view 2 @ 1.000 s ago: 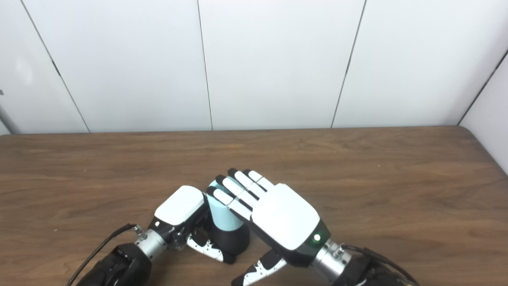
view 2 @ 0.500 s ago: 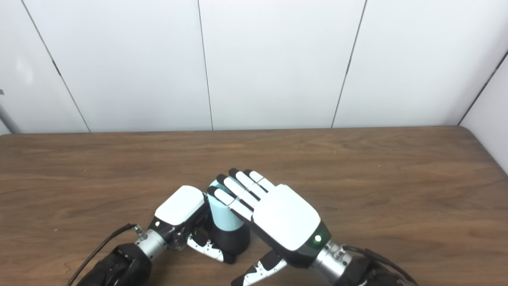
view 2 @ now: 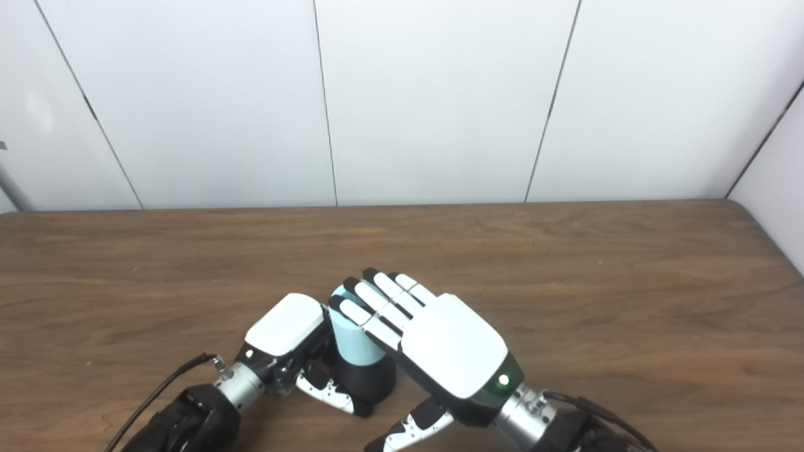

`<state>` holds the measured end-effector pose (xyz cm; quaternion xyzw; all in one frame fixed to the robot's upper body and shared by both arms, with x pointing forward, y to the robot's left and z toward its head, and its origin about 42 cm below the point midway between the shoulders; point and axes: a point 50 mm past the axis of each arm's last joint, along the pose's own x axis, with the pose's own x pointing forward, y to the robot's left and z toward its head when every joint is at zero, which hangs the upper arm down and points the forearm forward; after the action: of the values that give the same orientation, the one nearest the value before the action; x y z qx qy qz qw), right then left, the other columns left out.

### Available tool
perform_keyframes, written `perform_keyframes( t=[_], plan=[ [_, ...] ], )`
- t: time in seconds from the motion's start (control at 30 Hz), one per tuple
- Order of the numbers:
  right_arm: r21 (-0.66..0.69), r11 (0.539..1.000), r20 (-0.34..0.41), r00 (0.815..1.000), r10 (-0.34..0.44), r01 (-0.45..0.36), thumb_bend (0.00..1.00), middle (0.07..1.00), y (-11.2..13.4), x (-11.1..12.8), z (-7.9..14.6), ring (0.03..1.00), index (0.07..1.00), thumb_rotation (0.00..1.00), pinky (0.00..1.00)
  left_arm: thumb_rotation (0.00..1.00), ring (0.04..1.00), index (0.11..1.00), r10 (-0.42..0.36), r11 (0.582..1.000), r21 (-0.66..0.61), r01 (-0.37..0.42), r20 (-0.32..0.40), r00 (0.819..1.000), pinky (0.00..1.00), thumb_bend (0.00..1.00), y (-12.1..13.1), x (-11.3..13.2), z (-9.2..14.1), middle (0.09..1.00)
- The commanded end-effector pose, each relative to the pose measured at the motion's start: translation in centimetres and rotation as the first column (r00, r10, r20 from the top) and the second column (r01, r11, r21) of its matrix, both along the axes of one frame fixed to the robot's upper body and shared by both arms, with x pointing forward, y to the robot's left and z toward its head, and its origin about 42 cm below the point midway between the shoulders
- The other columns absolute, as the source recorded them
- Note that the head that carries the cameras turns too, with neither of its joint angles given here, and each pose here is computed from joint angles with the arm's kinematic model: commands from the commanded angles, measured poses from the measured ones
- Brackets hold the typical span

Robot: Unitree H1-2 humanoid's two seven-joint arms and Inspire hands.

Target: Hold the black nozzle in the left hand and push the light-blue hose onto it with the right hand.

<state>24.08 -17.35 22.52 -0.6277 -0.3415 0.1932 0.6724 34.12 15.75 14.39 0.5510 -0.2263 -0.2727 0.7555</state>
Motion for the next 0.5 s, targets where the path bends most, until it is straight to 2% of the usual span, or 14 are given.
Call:
perform_keyframes(
  t=[0.0, 0.07, 0.13, 0.2, 0.33, 0.43, 0.47],
  plan=[
    [-0.131, 0.991, -0.119, 0.992, -0.035, 0.02, 0.79, 0.983, -0.67, -0.53, -2.71, 0.992, 0.926, 0.73, 0.94, 0.0, 0.185, 0.478, -0.02, 1.0, 0.012, 0.02, -0.017, 1.0, 0.13, 0.52, -0.03, -0.12, -0.03, 0.471],
    [-0.136, 0.991, -0.12, 0.992, -0.037, 0.021, 0.78, 0.981, -0.63, -0.64, -2.84, 0.988, 0.923, 0.74, 0.93, 0.0, 0.188, 0.488, -0.021, 1.0, 0.011, 0.021, -0.016, 1.0, 0.14, 0.51, -0.03, -0.11, -0.02, 0.4],
    [-0.143, 0.989, -0.118, 0.992, -0.039, 0.022, 0.76, 0.978, -0.58, -0.73, -2.95, 0.984, 0.925, 0.76, 0.92, 0.0, 0.19, 0.491, -0.02, 1.0, 0.009, 0.02, -0.014, 1.0, 0.14, 0.51, -0.03, -0.11, -0.03, 0.384],
    [-0.145, 0.989, -0.118, 0.992, -0.04, 0.023, 0.76, 0.973, -0.54, -0.8, -3.02, 0.978, 0.923, 0.77, 0.91, 0.0, 0.189, 0.492, -0.02, 1.0, 0.009, 0.02, -0.016, 1.0, 0.13, 0.51, -0.05, -0.11, -0.02, 0.381],
    [-0.146, 0.989, -0.12, 0.992, -0.038, 0.02, 0.75, 0.971, -0.49, -0.89, -3.06, 0.976, 0.918, 0.77, 0.91, 0.0, 0.182, 0.479, -0.02, 1.0, 0.013, 0.021, -0.016, 1.0, 0.13, 0.52, -0.06, -0.11, -0.02, 0.464],
    [-0.144, 0.989, -0.122, 0.992, -0.036, 0.018, 0.74, 0.971, -0.45, -0.93, -3.08, 0.974, 0.918, 0.76, 0.9, 0.0, 0.185, 0.478, -0.018, 1.0, 0.013, 0.018, -0.021, 1.0, 0.13, 0.52, -0.06, -0.1, -0.01, 0.471],
    [-0.145, 0.989, -0.123, 0.992, -0.036, 0.018, 0.75, 0.97, -0.45, -0.96, -3.07, 0.973, 0.917, 0.76, 0.9, 0.0, 0.186, 0.485, -0.018, 1.0, 0.011, 0.018, -0.022, 1.0, 0.13, 0.52, -0.06, -0.11, -0.02, 0.427]
  ],
)
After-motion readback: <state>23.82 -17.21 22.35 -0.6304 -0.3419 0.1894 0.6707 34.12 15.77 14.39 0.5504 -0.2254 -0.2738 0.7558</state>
